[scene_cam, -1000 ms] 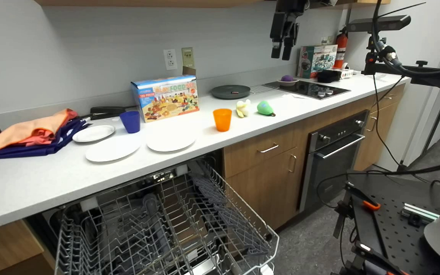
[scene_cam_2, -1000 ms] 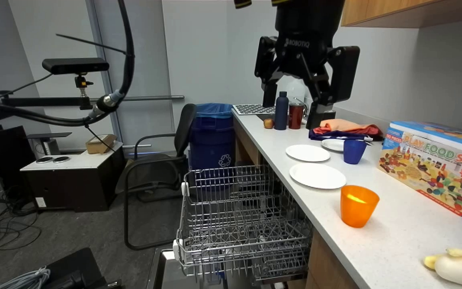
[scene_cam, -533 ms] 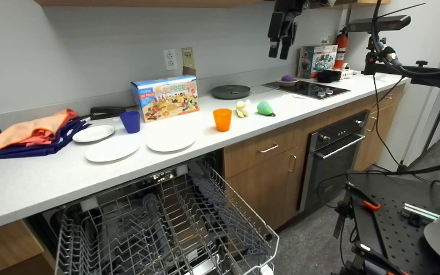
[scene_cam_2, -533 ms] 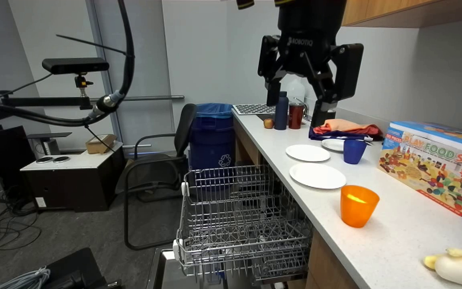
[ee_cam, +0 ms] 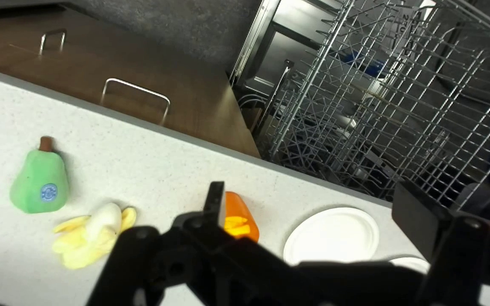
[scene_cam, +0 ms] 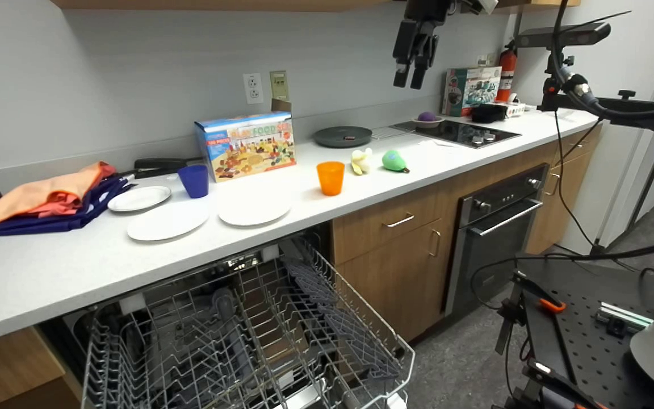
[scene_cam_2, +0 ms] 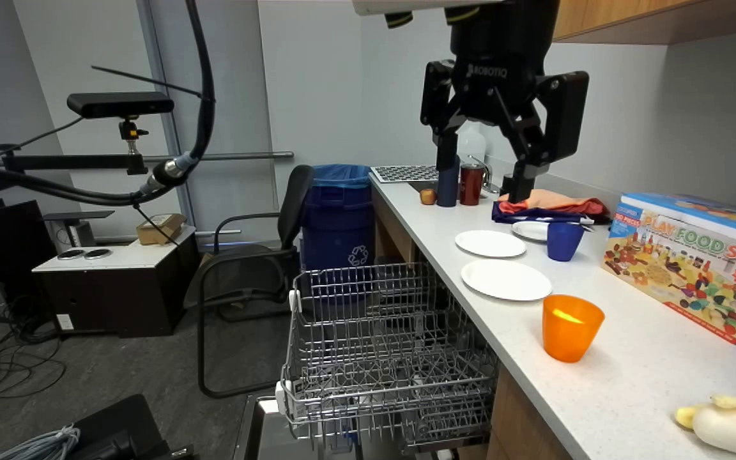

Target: Put one white plate from the counter inside the dishwasher

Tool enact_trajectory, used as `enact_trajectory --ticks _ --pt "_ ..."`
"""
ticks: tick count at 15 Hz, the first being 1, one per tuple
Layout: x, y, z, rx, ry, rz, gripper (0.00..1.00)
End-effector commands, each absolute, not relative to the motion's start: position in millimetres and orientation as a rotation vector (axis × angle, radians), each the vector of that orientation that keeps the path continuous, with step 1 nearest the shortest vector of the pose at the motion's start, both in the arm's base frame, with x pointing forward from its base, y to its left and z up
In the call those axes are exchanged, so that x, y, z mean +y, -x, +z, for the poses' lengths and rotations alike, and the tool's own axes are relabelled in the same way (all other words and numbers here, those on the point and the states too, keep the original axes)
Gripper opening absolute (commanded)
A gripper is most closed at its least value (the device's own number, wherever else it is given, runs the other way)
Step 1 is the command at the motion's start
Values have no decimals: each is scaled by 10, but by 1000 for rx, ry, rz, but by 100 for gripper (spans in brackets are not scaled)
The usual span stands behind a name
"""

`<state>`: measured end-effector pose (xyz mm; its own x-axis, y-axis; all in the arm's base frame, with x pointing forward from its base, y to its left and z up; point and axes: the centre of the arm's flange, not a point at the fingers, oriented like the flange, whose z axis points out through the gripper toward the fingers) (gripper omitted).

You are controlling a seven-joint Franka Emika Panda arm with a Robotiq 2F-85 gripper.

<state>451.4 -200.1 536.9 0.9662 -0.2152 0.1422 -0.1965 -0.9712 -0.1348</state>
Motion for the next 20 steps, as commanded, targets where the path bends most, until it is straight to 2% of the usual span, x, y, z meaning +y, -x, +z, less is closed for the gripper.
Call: enact_trajectory --ticks 1,12,20 --pt "-2001 -4514 5369 315 2996 -237 100" --pt "-1982 -4583 5350 313 2996 -237 100" --pt "-1603 -5212 5147 281 2968 -297 100"
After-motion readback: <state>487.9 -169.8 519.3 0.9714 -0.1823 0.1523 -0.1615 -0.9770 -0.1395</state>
